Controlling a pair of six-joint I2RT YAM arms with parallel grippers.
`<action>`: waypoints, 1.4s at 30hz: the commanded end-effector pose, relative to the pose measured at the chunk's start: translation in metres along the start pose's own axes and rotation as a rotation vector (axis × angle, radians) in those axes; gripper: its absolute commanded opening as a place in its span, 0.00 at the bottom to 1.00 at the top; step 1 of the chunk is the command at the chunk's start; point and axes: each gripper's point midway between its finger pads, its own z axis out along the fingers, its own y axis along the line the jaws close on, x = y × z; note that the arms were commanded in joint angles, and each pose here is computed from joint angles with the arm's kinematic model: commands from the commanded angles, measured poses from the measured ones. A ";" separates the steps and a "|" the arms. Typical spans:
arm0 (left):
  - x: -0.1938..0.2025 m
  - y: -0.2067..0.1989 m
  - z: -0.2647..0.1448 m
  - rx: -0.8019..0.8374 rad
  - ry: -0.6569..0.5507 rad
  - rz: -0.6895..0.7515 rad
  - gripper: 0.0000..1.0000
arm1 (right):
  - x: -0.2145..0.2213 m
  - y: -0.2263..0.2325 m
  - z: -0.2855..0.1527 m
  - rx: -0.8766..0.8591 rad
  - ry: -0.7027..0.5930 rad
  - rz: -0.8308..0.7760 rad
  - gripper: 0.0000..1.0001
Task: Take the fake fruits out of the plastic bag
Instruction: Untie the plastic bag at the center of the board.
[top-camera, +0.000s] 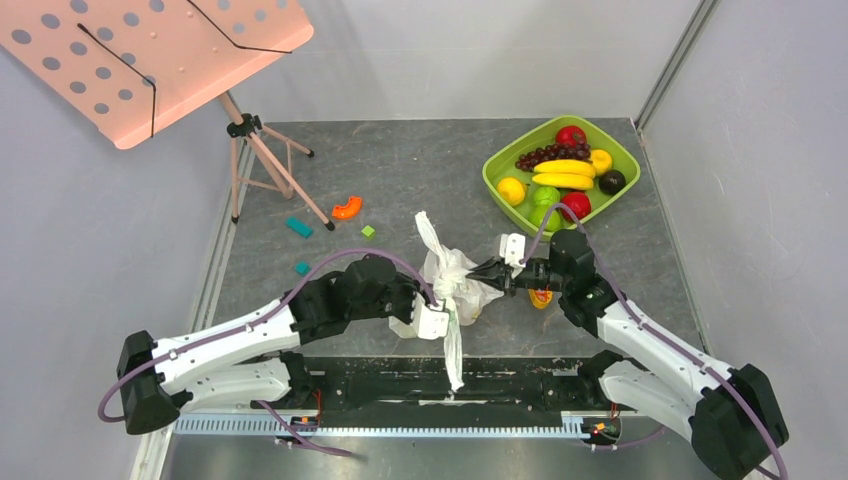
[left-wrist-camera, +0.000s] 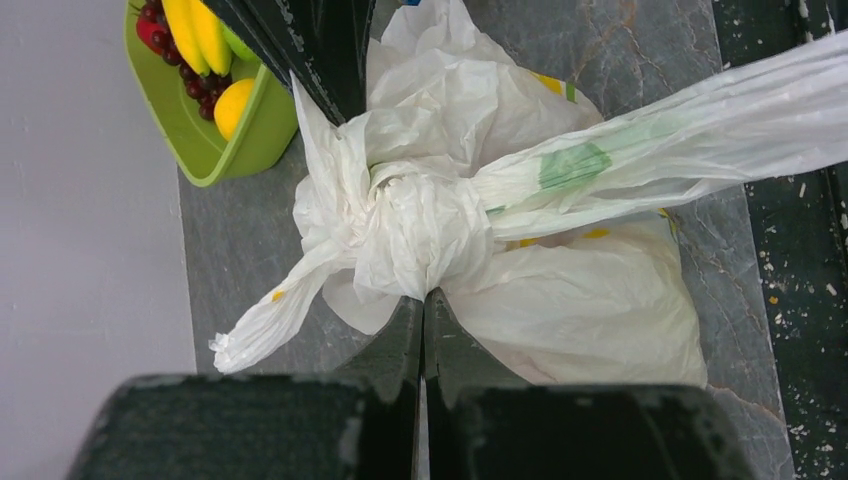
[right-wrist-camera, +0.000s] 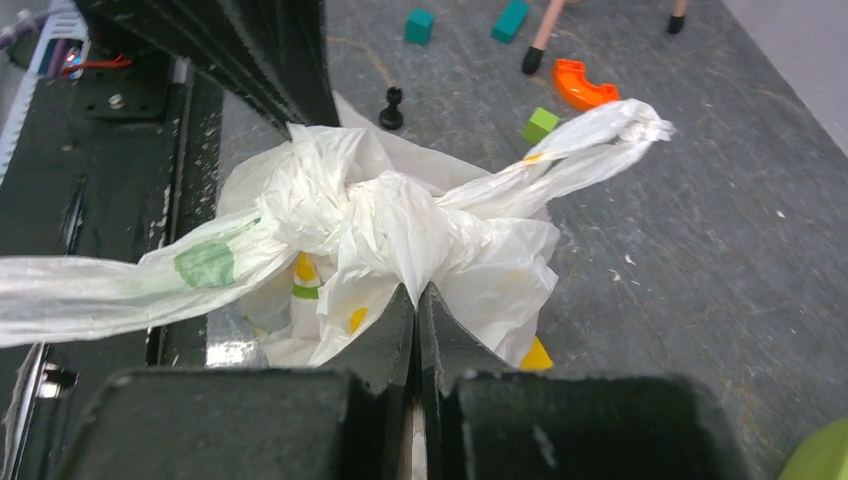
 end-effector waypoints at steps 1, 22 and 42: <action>-0.009 0.030 -0.012 -0.179 -0.044 -0.131 0.02 | -0.027 -0.033 -0.005 0.200 -0.076 0.042 0.00; 0.070 0.057 -0.074 -0.869 0.068 -0.902 0.02 | 0.026 -0.099 -0.069 0.909 -0.059 0.524 0.00; 0.058 0.048 -0.071 -0.778 -0.027 -0.787 0.02 | 0.014 -0.071 -0.055 0.694 -0.093 0.300 0.72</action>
